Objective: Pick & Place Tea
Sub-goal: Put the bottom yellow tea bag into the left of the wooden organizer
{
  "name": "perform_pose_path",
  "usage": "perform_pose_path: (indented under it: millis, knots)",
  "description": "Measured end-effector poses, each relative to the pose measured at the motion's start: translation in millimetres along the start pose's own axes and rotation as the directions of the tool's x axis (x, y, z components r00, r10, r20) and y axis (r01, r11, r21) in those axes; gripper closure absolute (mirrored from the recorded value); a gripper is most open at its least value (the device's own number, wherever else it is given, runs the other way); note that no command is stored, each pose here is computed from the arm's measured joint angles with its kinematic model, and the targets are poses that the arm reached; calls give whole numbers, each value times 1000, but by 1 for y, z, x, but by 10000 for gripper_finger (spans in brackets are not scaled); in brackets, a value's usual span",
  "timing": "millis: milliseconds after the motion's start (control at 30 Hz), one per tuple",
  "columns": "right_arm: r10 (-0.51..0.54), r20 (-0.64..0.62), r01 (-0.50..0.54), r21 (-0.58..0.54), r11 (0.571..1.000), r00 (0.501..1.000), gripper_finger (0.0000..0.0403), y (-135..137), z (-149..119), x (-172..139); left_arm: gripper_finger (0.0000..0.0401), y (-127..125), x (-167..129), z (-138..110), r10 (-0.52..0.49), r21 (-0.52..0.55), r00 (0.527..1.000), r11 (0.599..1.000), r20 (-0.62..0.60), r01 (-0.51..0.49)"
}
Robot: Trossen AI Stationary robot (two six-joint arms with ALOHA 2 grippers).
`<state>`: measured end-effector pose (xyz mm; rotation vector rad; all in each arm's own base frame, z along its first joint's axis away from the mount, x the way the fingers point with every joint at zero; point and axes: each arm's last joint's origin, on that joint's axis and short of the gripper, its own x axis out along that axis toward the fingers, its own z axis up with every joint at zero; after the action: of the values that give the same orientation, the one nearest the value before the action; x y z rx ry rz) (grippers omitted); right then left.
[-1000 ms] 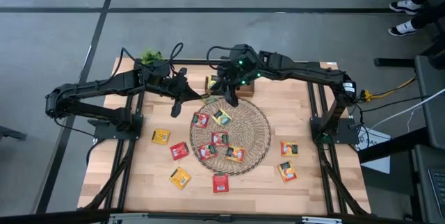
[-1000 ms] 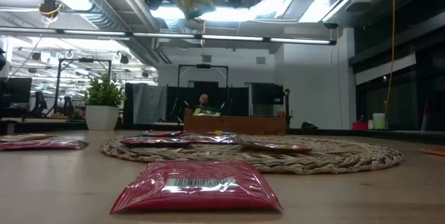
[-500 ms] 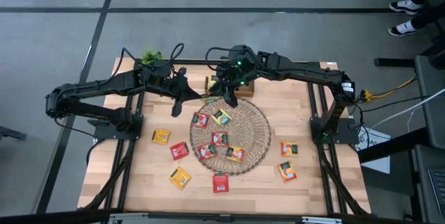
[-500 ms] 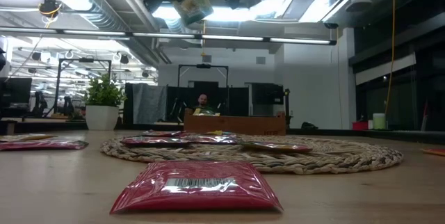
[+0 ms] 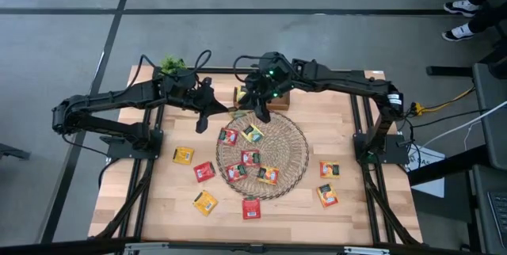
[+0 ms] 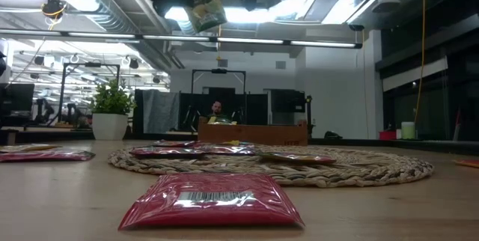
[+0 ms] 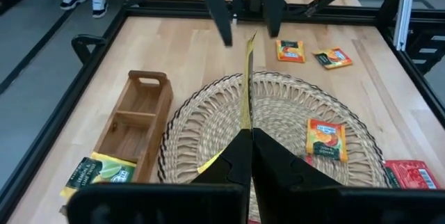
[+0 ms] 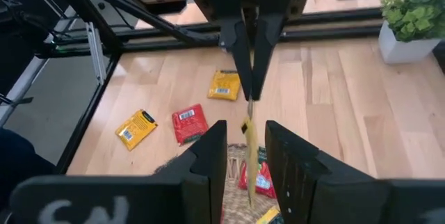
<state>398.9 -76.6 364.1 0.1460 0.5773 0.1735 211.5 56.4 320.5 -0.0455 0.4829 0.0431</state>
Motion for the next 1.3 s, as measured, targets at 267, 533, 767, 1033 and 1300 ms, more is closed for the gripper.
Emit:
perform_pose_path:
  millis: [267,533,767,1033,1300]
  knots:
    - [-28,-26,28,5,1000,999,303,-6,-5,13,399,0,0,0,1,-7,1000,1000,-1,-1]
    - [-36,-25,36,13,999,999,303,-7,-5,14,398,0,0,0,6,-11,1000,1000,-5,-6]
    - [-27,6,26,5,1000,1000,317,-7,-2,14,398,0,0,-2,14,-13,1000,1000,-17,-14]
    - [-21,22,20,28,999,1000,355,-7,-1,14,398,0,0,-2,15,-13,1000,1000,-18,-15]
    - [-18,-7,19,61,998,1000,396,-8,-4,16,399,0,1,-2,14,-15,1000,1000,-26,-14]
